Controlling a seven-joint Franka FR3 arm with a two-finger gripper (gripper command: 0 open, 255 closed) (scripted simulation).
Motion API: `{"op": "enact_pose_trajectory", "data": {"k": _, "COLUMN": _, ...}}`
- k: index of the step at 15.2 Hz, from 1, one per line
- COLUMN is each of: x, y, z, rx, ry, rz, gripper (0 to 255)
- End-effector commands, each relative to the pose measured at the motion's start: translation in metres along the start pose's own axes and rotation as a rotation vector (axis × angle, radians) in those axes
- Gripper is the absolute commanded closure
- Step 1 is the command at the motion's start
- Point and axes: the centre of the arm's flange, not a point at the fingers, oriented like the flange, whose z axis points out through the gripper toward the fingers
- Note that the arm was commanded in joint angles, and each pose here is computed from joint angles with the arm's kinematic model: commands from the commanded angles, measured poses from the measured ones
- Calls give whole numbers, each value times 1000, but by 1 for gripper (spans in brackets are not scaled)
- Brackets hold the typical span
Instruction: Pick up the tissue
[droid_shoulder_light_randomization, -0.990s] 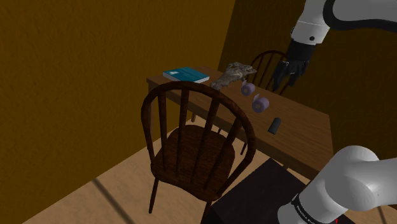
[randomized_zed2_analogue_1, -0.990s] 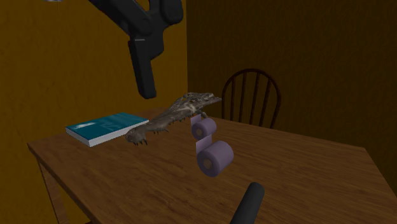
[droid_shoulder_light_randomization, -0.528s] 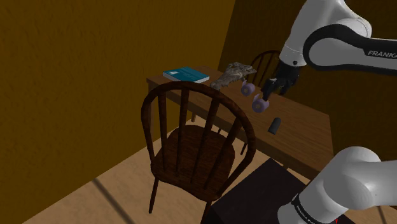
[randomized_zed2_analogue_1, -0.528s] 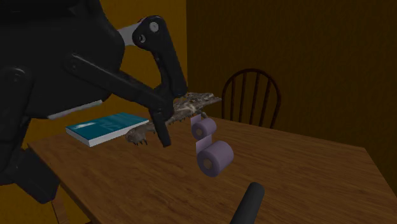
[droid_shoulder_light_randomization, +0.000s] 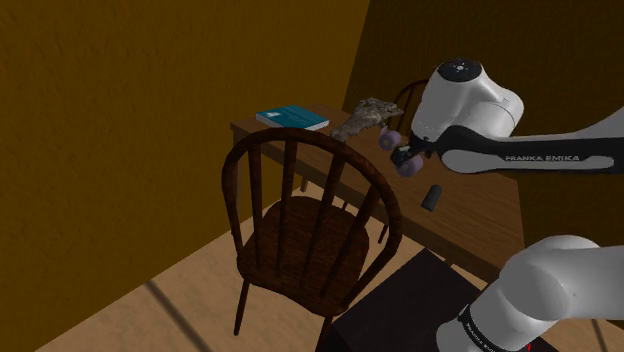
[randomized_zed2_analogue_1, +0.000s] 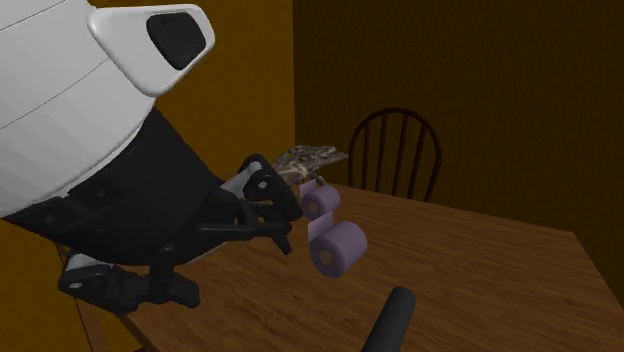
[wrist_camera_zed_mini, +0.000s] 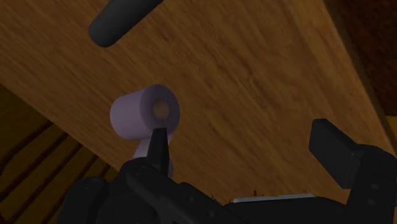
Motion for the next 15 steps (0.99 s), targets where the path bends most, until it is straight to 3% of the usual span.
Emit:
{"op": "enact_pose_trajectory", "data": {"k": 1, "x": 1, "y": -6, "z": 28, "rx": -56, "ry": 59, "rz": 29, "gripper": 0}}
{"op": "enact_pose_trajectory", "data": {"k": 15, "x": 55, "y": -3, "z": 195, "rx": -472, "ry": 434, "rz": 242, "gripper": 0}}
